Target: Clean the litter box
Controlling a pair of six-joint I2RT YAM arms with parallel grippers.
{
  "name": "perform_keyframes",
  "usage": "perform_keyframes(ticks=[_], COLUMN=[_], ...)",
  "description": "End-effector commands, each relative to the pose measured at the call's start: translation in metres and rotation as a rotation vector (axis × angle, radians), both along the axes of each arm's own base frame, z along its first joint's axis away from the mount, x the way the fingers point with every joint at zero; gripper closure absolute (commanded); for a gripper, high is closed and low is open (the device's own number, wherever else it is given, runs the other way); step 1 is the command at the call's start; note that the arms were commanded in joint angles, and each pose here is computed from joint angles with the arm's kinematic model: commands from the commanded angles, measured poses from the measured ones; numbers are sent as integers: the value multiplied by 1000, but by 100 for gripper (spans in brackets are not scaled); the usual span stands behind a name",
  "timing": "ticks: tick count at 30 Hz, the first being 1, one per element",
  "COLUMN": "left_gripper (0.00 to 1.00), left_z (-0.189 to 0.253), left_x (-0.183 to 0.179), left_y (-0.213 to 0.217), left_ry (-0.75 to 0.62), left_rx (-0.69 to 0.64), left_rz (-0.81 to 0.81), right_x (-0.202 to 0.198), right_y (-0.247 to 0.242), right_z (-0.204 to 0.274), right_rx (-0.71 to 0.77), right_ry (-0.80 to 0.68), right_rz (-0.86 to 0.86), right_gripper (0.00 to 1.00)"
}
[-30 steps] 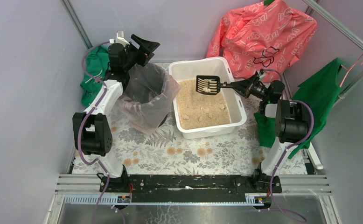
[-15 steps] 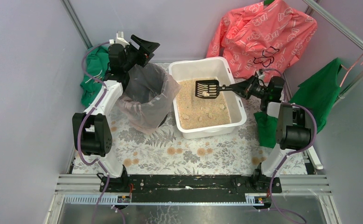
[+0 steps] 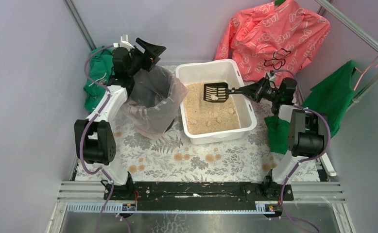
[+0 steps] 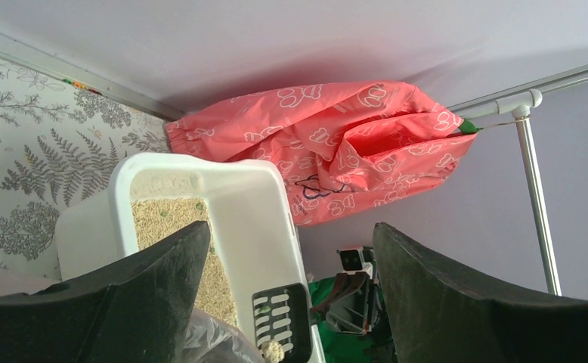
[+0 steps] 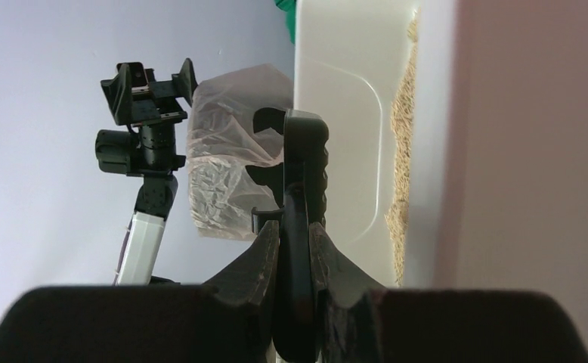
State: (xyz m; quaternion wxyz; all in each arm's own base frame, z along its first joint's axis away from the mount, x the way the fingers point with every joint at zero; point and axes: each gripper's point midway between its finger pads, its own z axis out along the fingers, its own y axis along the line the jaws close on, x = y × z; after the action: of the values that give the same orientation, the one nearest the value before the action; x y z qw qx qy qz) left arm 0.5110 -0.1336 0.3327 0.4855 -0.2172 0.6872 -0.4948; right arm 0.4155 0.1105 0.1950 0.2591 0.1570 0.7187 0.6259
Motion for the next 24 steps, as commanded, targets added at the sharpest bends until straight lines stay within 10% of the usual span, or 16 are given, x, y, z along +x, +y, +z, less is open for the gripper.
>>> perform_keyframes(ticks=[1,24], left_gripper=[12,14], left_z=[14,3], left_x=[-9,-74], left_y=[8,71], left_ry=[-39,37], left_rx=[-7,240], left_rz=[12,205], right_x=[-9,7], right_y=[4,69], right_z=[12,178], right_rx=[-10,23], right_ry=[-60,-292], right_rz=[9,107], right_gripper=[100,100])
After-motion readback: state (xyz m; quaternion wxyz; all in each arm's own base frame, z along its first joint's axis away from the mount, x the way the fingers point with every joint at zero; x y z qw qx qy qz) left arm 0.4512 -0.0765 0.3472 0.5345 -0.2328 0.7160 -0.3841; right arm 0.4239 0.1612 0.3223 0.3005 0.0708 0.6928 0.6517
